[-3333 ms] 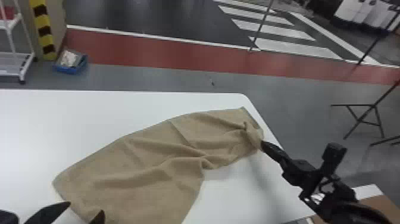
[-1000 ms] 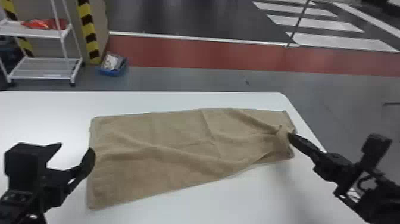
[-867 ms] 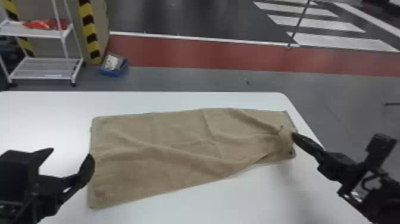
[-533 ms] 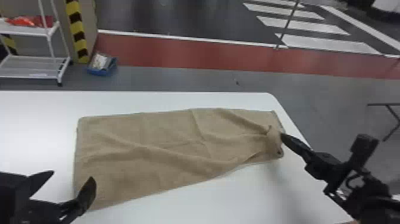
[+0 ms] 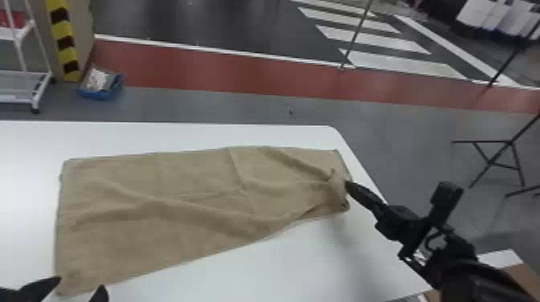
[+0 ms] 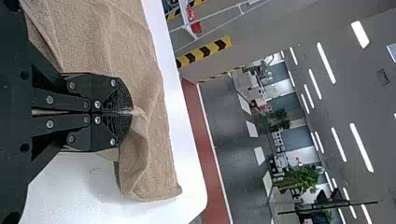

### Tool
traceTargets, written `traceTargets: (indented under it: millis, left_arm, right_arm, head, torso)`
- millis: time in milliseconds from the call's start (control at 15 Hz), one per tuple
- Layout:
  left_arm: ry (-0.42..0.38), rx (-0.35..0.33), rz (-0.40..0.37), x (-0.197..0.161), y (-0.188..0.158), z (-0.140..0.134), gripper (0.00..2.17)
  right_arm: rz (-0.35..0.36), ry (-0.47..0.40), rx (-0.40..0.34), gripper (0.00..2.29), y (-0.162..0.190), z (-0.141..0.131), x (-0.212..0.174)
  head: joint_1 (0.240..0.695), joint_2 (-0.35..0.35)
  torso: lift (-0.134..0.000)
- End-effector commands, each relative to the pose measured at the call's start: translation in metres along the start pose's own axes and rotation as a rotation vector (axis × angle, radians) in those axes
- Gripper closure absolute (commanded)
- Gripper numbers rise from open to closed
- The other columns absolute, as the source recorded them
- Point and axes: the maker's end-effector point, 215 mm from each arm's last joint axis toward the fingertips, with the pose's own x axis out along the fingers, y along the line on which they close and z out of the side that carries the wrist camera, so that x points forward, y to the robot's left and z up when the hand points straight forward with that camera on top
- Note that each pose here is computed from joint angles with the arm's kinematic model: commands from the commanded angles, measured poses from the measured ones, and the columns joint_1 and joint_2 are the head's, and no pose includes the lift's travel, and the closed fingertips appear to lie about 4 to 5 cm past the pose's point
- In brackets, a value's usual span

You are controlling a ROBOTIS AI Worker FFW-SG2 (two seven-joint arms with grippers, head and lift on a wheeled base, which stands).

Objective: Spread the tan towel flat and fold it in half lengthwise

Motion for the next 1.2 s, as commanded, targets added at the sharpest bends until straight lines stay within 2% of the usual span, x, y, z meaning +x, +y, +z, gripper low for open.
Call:
traceTargets:
  millis: [0,400,467,533,667,733,1000,1133]
  left_arm:
    - [0.01,0.009,0.016,0.0,0.005,-0.006,0.54]
    - [0.038,0.027,0.044,0.009,0.017,-0.022,0.54]
    - [0.038,0.027,0.047,0.01,0.019,-0.021,0.66]
    - [0.04,0.025,0.05,0.012,0.02,-0.023,0.91]
    - [0.036,0.021,0.049,0.012,0.019,-0.02,1.07]
    - [0.031,0.015,0.055,0.011,0.02,-0.018,1.43]
    - [-0.028,0.01,0.085,0.0,0.029,0.014,1.54]
    - [-0.085,0.014,0.12,-0.012,0.041,0.045,1.54]
  right_arm:
    - [0.001,-0.002,0.003,1.33,0.001,0.0,0.0]
    - [-0.001,-0.009,0.006,1.33,0.0,0.002,-0.002]
    - [-0.001,-0.013,0.005,1.33,0.0,0.005,-0.003]
    - [-0.003,-0.015,0.008,1.33,-0.001,0.005,-0.004]
    - [-0.006,-0.024,0.009,1.33,-0.004,0.009,-0.006]
    - [-0.006,-0.027,0.011,1.33,-0.004,0.01,-0.006]
    - [0.003,-0.032,0.007,1.33,0.001,0.016,-0.008]
    - [0.015,-0.031,-0.01,1.33,0.011,0.024,-0.011]
  head:
    - [0.695,-0.332]
    - [0.695,-0.312]
    - [0.695,-0.309]
    - [0.695,-0.309]
    - [0.695,-0.308]
    - [0.695,-0.31]
    - [0.695,-0.309]
    - [0.695,-0.303]
  torso:
    - [-0.128]
    - [-0.128]
    - [-0.128]
    - [-0.128]
    - [-0.128]
    - [-0.128]
    - [-0.128]
    - [-0.128]
